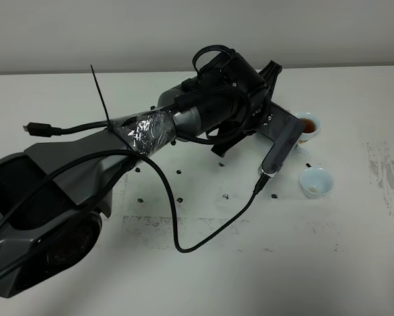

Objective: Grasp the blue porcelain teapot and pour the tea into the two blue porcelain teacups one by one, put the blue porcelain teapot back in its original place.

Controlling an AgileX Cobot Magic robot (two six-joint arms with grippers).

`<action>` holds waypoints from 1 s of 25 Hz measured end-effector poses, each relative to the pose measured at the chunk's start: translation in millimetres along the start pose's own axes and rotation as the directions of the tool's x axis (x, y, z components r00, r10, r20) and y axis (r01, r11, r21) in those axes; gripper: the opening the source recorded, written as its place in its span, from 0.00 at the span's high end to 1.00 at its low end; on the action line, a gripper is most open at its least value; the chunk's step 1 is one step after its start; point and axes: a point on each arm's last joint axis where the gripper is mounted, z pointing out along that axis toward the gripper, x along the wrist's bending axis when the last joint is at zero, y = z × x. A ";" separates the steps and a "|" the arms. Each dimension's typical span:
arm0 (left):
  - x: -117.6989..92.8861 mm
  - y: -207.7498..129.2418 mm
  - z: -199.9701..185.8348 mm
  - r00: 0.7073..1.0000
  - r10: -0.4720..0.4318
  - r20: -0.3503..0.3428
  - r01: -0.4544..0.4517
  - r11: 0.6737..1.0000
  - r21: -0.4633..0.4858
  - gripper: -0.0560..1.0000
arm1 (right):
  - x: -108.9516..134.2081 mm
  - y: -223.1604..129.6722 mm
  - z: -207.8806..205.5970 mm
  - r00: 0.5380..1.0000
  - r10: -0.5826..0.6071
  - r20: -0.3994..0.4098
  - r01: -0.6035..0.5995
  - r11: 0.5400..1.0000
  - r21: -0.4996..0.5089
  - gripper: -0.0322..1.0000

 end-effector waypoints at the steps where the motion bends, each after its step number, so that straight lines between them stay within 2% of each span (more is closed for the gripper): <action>1: 0.8 0.7 0.1 1.000 0.004 -0.010 -0.004 1.000 0.000 0.86 | 0.0 0.0 0.0 1.000 0.000 0.000 0.000 1.000 0.000 0.76; 4: 3.0 2.7 1.3 0.999 0.033 -0.038 -0.034 0.999 -0.006 0.86 | 0.0 0.0 0.0 1.000 0.000 0.000 0.000 1.000 0.000 0.76; 16: 3.3 17.4 4.3 0.983 0.168 -0.071 -0.170 0.985 -0.018 0.86 | 0.0 0.0 0.0 1.000 0.000 0.000 0.000 1.000 0.000 0.76; 25: 5.4 20.9 2.2 0.959 0.272 -0.085 -0.270 0.962 0.037 0.86 | 0.0 -0.1 0.0 1.000 0.000 0.000 0.000 1.000 0.001 0.76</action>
